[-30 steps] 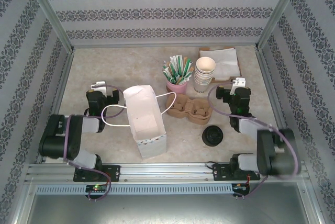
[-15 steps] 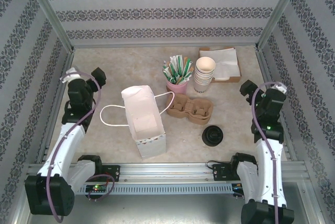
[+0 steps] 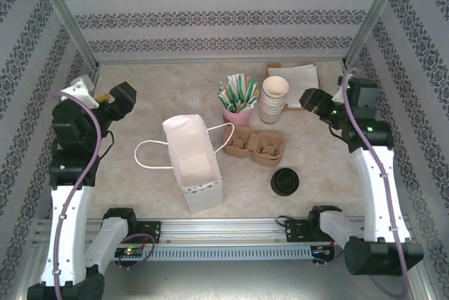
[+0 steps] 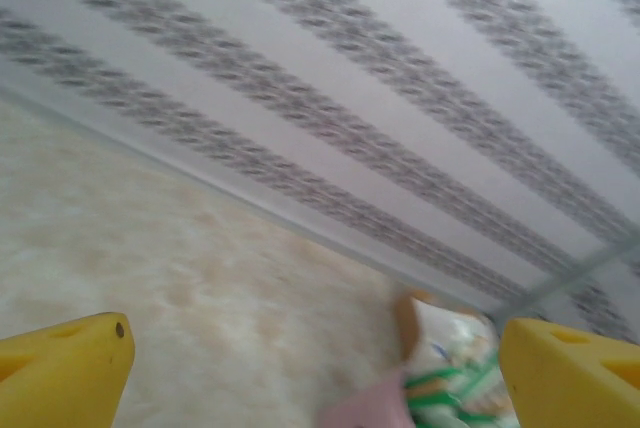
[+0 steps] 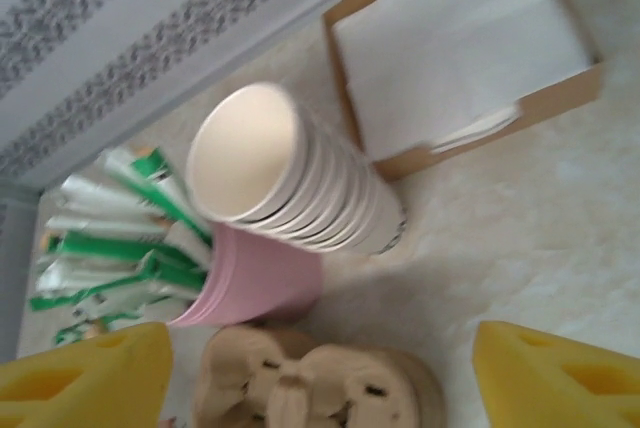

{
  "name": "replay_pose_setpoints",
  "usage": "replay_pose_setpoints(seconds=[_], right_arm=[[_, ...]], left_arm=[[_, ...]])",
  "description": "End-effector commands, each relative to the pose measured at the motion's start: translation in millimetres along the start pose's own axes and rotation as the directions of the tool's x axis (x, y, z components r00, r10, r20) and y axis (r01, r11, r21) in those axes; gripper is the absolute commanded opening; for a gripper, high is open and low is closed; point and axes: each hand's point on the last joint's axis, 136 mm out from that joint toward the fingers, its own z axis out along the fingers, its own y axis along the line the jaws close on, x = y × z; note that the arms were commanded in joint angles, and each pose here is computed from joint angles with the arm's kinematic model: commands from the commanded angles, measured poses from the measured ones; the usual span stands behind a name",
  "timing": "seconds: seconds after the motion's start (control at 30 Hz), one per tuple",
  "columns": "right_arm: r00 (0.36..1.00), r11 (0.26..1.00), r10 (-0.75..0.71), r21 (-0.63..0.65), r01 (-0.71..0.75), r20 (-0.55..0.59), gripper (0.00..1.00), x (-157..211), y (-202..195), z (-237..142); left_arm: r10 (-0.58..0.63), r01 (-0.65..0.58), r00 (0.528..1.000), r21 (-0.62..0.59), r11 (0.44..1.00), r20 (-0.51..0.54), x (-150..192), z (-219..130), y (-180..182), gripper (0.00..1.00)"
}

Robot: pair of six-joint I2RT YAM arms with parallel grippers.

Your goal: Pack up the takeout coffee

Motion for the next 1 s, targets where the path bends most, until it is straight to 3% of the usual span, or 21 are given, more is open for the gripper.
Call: replay_pose_setpoints(seconds=[0.0,0.07,0.5,0.97], right_arm=[[0.996,0.995,-0.071,0.067,0.074,-0.051,0.72,6,4,4],[0.994,0.992,-0.085,0.084,0.09,-0.062,0.62,5,7,14],[0.998,0.993,-0.017,0.116,0.024,-0.06,0.51,-22,22,87],[0.996,0.992,0.013,0.123,-0.002,-0.084,0.4,-24,22,127]], left_arm=[[0.032,0.007,0.981,0.197,0.98,-0.193,28,1,-34,0.94],[0.033,0.029,0.971,0.252,0.967,-0.236,36,4,-42,0.94],[0.142,-0.004,0.89,0.304,0.953,-0.434,82,3,-49,0.87],[0.23,-0.051,0.858,0.371,0.927,-0.459,101,9,-71,0.81]])
